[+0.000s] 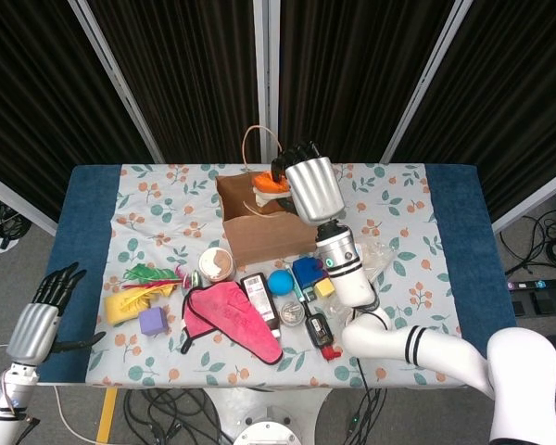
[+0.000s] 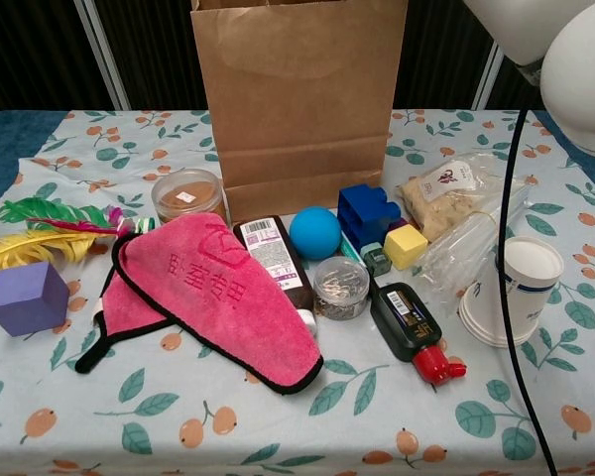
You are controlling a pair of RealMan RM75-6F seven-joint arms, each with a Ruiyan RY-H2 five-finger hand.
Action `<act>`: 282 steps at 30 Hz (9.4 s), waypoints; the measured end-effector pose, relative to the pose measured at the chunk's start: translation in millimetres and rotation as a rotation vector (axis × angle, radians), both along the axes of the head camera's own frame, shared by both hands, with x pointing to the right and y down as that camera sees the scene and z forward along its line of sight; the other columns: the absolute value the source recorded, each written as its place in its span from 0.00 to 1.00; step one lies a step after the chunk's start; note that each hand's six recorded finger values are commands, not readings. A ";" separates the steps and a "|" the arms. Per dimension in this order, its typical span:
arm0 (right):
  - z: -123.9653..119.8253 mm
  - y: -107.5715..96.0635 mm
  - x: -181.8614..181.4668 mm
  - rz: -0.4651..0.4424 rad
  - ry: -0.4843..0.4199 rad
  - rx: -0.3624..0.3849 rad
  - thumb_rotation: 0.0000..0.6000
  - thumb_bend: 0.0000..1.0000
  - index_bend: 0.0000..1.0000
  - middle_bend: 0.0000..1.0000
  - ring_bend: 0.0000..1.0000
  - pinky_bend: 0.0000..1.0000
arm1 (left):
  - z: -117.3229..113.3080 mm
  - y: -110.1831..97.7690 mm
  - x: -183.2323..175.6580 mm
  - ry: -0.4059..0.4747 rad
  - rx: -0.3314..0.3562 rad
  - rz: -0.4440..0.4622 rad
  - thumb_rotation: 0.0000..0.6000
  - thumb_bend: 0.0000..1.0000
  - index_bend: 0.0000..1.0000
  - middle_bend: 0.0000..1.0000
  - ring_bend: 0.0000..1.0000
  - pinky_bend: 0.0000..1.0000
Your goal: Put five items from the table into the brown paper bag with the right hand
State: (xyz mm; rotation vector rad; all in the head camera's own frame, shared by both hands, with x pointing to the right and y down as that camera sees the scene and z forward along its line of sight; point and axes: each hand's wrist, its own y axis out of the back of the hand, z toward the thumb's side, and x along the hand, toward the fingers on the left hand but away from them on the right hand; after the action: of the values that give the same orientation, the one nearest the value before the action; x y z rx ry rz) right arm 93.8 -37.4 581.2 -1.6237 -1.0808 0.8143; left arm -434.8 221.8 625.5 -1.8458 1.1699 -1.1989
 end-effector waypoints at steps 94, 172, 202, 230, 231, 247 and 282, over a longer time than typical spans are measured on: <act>-74.7 132.5 144.8 0.044 0.147 -0.158 1.00 0.17 0.54 0.50 0.33 0.28 | -4.2 9.9 14.7 0.047 0.004 0.010 0.73 0.00 0.09 0.07 0.03 0.07; 96.5 196.3 198.0 -0.382 0.607 -0.372 1.00 0.05 0.24 0.34 0.17 0.12 | -4.6 6.6 12.6 0.030 0.034 -0.002 0.72 0.00 0.09 0.07 0.03 0.07; 119.6 190.9 178.4 -0.330 0.535 -0.315 1.00 0.19 0.51 0.52 0.35 0.26 | -3.2 7.8 9.4 0.028 0.017 -0.009 0.71 0.00 0.09 0.07 0.03 0.07; -98.8 20.1 8.3 -0.037 -0.435 -0.131 1.00 0.18 0.52 0.53 0.37 0.28 | -0.4 3.4 15.6 0.003 -0.004 0.033 0.71 0.00 0.09 0.07 0.03 0.07; -92.1 19.4 1.6 -0.021 -0.475 -0.163 1.00 0.18 0.52 0.53 0.37 0.28 | -0.6 2.9 14.3 0.003 -0.004 0.028 0.70 0.00 0.09 0.07 0.03 0.07; -47.3 -12.9 -15.2 0.103 -0.599 -0.172 1.00 0.18 0.52 0.53 0.37 0.28 | -3.0 -2.8 5.6 0.018 0.005 -0.002 0.71 0.00 0.09 0.07 0.03 0.07; -55.7 12.1 112.1 0.082 -0.080 -0.099 1.00 0.00 0.10 0.31 0.13 0.03 | 1.6 -0.6 17.1 0.049 -0.003 0.014 0.71 0.00 0.09 0.07 0.03 0.07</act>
State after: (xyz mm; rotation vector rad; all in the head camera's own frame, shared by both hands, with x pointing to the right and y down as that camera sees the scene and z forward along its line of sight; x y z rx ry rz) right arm 205.9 -25.3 525.6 -1.7168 -1.1863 0.8746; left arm -417.7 221.2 627.1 -1.8923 1.1802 -1.1545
